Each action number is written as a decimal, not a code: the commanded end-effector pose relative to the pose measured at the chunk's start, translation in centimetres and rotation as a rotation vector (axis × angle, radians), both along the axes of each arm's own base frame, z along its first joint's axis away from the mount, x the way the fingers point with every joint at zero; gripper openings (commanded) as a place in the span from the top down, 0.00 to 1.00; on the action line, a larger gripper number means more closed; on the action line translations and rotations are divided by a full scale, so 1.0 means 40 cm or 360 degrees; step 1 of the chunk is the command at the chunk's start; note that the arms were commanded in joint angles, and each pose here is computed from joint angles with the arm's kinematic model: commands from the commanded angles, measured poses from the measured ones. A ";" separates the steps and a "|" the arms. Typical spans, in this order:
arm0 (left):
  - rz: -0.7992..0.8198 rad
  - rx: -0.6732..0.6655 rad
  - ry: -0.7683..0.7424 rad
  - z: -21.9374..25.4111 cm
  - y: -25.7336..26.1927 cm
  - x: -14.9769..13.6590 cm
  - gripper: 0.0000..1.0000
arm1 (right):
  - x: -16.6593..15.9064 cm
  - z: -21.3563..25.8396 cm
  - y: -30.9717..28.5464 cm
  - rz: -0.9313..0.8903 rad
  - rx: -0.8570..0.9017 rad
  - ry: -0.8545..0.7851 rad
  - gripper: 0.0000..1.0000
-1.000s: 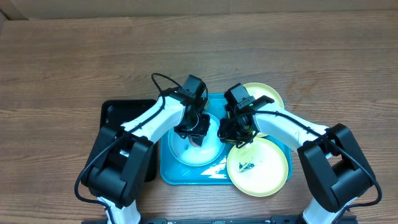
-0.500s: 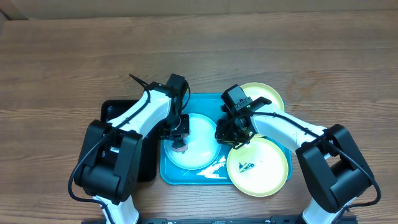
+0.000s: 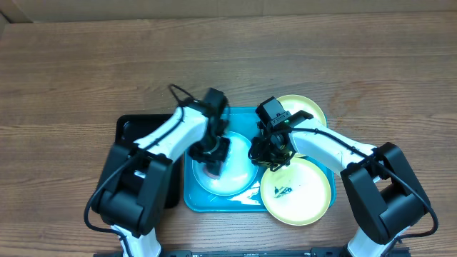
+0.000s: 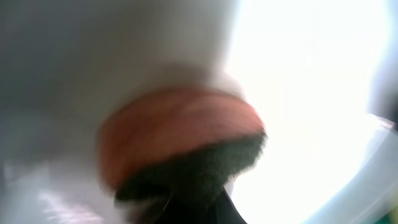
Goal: Clean dirty plates on tray and stack at the side
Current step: 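Scrub the white plate's surface with the sponge in the left gripper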
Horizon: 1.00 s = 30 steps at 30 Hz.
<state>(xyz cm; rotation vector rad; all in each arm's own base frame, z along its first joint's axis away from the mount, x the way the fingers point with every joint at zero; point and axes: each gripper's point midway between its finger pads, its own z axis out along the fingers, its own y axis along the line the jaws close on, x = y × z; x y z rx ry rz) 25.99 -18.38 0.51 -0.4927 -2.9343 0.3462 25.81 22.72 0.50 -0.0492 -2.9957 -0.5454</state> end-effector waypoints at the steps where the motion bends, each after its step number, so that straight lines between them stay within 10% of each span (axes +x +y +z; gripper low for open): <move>1: -0.0217 -0.0403 0.0234 -0.002 -0.118 -0.100 0.96 | 0.024 -0.001 -0.011 -0.0039 -0.0049 -0.0047 0.96; 7: -0.0174 -0.0515 0.0237 0.012 -0.143 -0.089 0.96 | 0.024 -0.001 -0.011 -0.0039 -0.0049 -0.0048 0.96; 18: 0.0380 0.0559 -0.0009 -0.058 0.176 0.010 0.96 | 0.025 -0.001 -0.011 -0.0041 -0.0049 -0.0049 0.96; 30: 0.0621 0.1124 -0.0264 -0.018 0.343 0.048 0.96 | 0.034 -0.002 -0.030 -0.0077 -0.0059 -0.0039 0.96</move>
